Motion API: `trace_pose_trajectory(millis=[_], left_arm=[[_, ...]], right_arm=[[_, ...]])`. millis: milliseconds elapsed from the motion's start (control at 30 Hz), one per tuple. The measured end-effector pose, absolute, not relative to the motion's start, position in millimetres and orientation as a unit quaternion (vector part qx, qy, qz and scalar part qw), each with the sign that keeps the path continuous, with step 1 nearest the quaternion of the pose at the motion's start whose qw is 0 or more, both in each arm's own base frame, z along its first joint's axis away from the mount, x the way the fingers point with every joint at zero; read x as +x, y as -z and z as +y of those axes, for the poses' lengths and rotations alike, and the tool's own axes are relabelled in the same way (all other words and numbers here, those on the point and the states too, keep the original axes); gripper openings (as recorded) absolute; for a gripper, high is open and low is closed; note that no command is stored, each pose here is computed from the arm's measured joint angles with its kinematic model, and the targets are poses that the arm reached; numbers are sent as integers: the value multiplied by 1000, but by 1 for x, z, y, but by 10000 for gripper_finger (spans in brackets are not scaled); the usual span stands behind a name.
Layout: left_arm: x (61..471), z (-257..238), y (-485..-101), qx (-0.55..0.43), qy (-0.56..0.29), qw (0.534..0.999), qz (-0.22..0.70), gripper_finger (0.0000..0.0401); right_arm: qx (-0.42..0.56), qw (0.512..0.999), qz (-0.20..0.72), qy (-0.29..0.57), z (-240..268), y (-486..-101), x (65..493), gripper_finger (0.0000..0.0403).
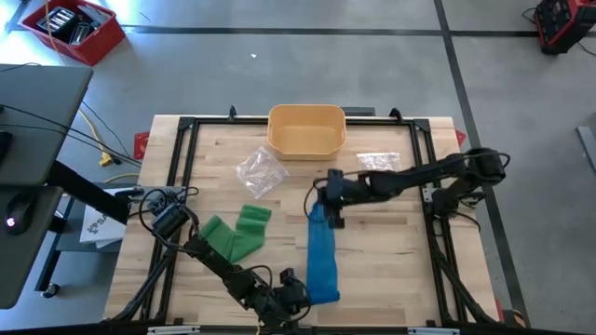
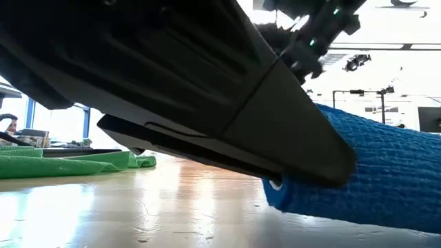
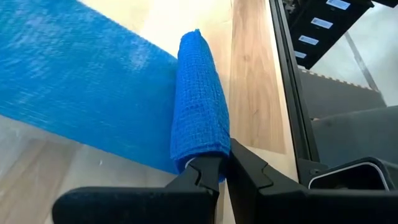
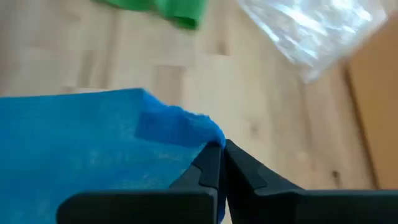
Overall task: Roll bandage
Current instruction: Roll the blue bandage
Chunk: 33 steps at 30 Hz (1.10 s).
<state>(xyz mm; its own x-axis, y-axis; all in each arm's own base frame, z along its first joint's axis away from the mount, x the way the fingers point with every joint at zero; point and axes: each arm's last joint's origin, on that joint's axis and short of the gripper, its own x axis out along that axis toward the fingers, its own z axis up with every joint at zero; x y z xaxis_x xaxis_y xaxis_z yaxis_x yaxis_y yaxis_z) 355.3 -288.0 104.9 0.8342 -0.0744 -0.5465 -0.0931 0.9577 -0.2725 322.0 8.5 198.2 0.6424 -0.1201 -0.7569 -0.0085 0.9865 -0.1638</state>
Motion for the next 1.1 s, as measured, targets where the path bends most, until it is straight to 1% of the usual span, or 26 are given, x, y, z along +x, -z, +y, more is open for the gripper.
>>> trace_pose_trajectory(millis=[133, 233, 333, 433, 533, 667, 767, 933, 1000, 1100], left_arm=[[356, -289, -105, -148, -4, 948, 283, 12], [355, -289, -106, -145, -16, 950, 274, 12], [356, -287, -106, -149, -48, 954, 257, 12], [359, -282, -106, -164, -76, 953, 244, 12], [364, -275, -106, -181, -91, 950, 239, 11], [371, -265, -106, -202, -110, 944, 235, 11], [376, -257, -106, -215, -120, 940, 235, 11], [380, -250, -104, -232, -138, 933, 237, 11], [382, -247, -105, -237, -141, 932, 235, 11], [384, -243, -109, -245, -147, 930, 230, 11]], right_arm=[[-57, 892, 444, 58, -18, -183, 327, 1], [-36, 891, 452, 31, -23, -177, 327, 0], [-41, 893, 449, 14, -18, -183, 325, 0], [-50, 909, 414, 5, -9, -207, 317, 0], [-67, 931, 358, -1, 7, -243, 302, 0], [-109, 957, 269, 2, 44, -295, 264, 0], [-101, 974, 201, -25, 69, -326, 229, 0], [-66, 985, 129, -93, 106, -360, 186, 0], [-66, 984, 112, -120, 122, -371, 176, 0], [-75, 980, 108, -146, 146, -379, 173, 0]])
